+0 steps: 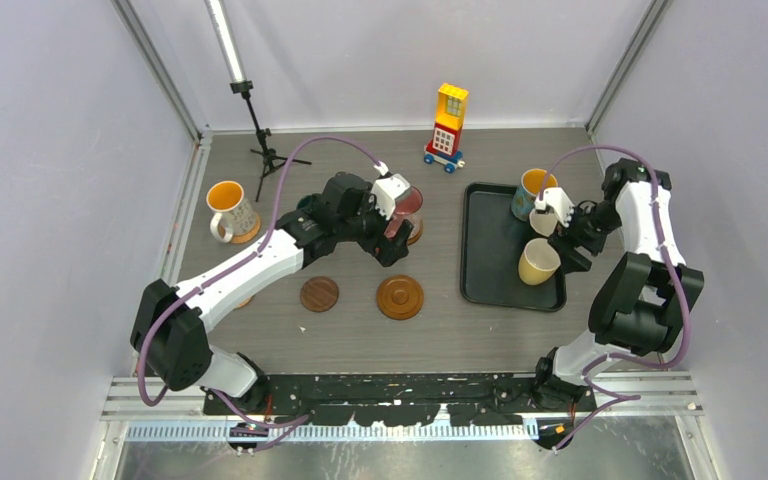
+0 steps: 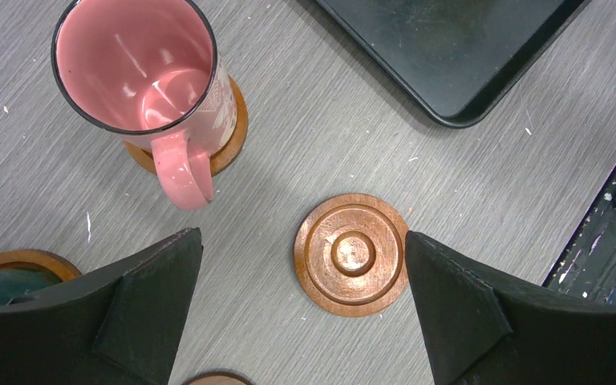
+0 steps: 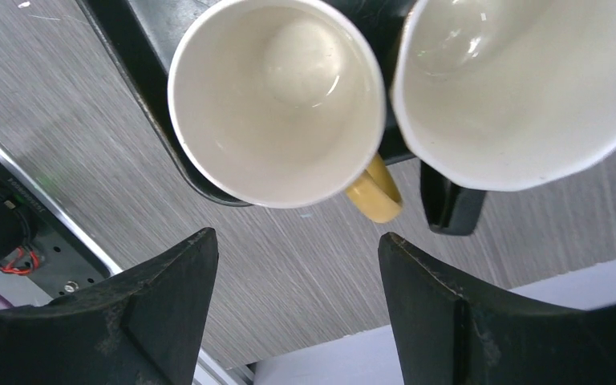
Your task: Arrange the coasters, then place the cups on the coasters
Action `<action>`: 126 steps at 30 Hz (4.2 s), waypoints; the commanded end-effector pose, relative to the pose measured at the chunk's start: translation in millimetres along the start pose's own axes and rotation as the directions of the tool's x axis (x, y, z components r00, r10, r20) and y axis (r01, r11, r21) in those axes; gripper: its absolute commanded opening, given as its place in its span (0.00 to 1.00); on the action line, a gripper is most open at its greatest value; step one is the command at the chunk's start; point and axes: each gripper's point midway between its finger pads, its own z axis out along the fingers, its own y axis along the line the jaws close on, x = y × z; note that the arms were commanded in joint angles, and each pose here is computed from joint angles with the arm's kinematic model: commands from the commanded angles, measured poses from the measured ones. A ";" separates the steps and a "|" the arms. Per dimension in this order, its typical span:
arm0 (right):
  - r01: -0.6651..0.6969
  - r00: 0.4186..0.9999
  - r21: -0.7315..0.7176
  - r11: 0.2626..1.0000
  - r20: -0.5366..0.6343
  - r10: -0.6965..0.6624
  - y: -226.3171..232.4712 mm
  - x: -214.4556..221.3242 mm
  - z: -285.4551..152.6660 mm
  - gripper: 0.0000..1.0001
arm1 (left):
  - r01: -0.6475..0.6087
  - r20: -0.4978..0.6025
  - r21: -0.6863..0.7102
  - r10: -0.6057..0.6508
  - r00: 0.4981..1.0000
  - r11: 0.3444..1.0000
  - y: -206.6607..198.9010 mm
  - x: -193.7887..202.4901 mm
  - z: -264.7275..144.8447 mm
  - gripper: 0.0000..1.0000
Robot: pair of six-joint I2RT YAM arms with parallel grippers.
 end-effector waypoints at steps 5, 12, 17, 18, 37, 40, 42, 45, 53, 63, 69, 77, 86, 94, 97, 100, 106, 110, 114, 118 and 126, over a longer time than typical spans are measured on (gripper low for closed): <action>0.082 0.996 0.082 0.993 0.019 -0.084 -20.4 -13.9 -20.6 0.78 | -0.017 0.030 0.021 0.017 0.999 1.000 -5.9 -7.8 -7.5 0.99; 0.076 0.997 0.061 0.995 0.011 -0.077 -24.9 -8.4 -7.5 0.78 | -0.013 0.011 0.010 0.013 1.000 1.000 -3.7 -2.0 -6.3 0.99; 0.074 0.997 0.032 0.997 0.012 -0.075 -22.4 -8.3 1.9 0.78 | -0.008 0.001 0.010 0.008 1.000 1.000 -3.8 2.8 -6.0 0.99; 0.076 0.997 0.028 0.997 0.010 -0.076 -21.4 -7.4 3.5 0.78 | -0.007 -0.001 0.010 0.007 1.000 1.000 -4.0 3.5 -6.1 0.99; 0.025 0.999 -0.073 0.997 0.022 -0.023 36.4 -3.8 8.8 0.75 | 0.007 -0.010 0.017 -0.007 1.000 1.000 -4.7 6.6 -2.0 0.98; -0.012 1.000 -0.076 0.997 0.026 0.014 43.8 -7.7 12.4 0.74 | 0.008 -0.012 0.016 -0.008 1.000 1.000 -4.2 6.9 0.0 0.98; -0.048 0.998 -0.073 0.996 0.030 0.050 48.8 -12.3 14.8 0.73 | 0.007 -0.012 0.007 -0.007 1.000 1.000 -2.2 6.5 0.9 0.98; -0.118 0.993 -0.044 0.992 0.020 0.119 52.8 -18.4 20.8 0.72 | 0.046 -0.017 -0.014 -0.046 0.999 0.999 0.4 7.1 3.4 0.97; -0.181 0.983 0.010 0.984 0.032 0.180 69.3 -36.9 28.2 0.72 | 0.084 -0.031 -0.021 -0.085 0.996 0.996 0.5 10.3 7.0 0.97; -0.208 0.977 -0.032 0.978 0.050 0.210 90.5 -59.8 34.4 0.75 | 0.129 -0.045 -0.025 -0.130 0.991 0.991 1.2 12.1 14.6 0.96; -0.201 0.975 -0.065 0.978 0.081 0.206 101.7 -79.0 37.7 0.77 | 0.179 -0.040 -0.030 -0.180 0.983 0.983 0.0 9.6 20.4 0.95; -0.170 0.974 -0.123 0.978 0.131 0.186 118.0 -109.4 43.5 0.81 | 0.169 -0.015 -0.039 -0.169 0.985 0.985 -4.7 -0.3 27.7 0.94; -0.157 0.924 -0.136 0.978 0.329 0.194 128.1 -145.2 -10.6 0.84 | 0.102 -0.037 0.005 -0.102 0.994 0.995 -48.4 -5.7 54.1 0.92; -0.390 0.766 -0.079 0.917 0.525 0.371 71.9 -143.0 -85.6 0.84 | 0.080 -0.054 0.069 -0.077 0.996 0.994 -103.7 -11.1 95.7 0.89; -0.474 0.713 -0.048 0.879 0.565 0.415 43.5 -128.4 -103.1 0.84 | 0.071 -0.071 0.084 -0.065 0.995 0.994 -121.6 -16.0 117.7 0.88; -0.571 0.647 -0.021 0.821 0.603 0.465 13.5 -110.0 -119.3 0.84 | 0.055 -0.070 0.095 -0.049 0.996 0.994 -140.5 -23.5 136.9 0.87; -0.672 0.572 0.020 0.741 0.650 0.501 -16.0 -75.3 -143.8 0.84 | 0.030 -0.075 0.031 -0.028 0.997 0.999 -151.7 -27.9 167.3 0.85; -0.688 0.561 0.033 0.725 0.659 0.501 -19.9 -66.5 -148.7 0.84 | 0.019 -0.093 -0.038 -0.022 0.995 0.999 -144.7 -21.5 189.1 0.82; -0.685 0.571 0.049 0.727 0.656 0.494 -17.8 -62.2 -148.3 0.84 | -0.010 -0.107 -0.100 0.000 0.994 0.995 -133.3 -14.2 204.2 0.75; -0.683 0.581 0.059 0.728 0.648 0.493 -14.8 -58.0 -146.7 0.84 | -0.031 -0.106 -0.116 0.019 0.994 0.993 -129.8 -12.9 211.5 0.69; -0.679 0.588 0.058 0.732 0.639 0.496 -11.0 -54.8 -142.3 0.84 | -0.064 -0.100 -0.115 0.053 0.994 0.991 -127.5 -18.8 215.2 0.42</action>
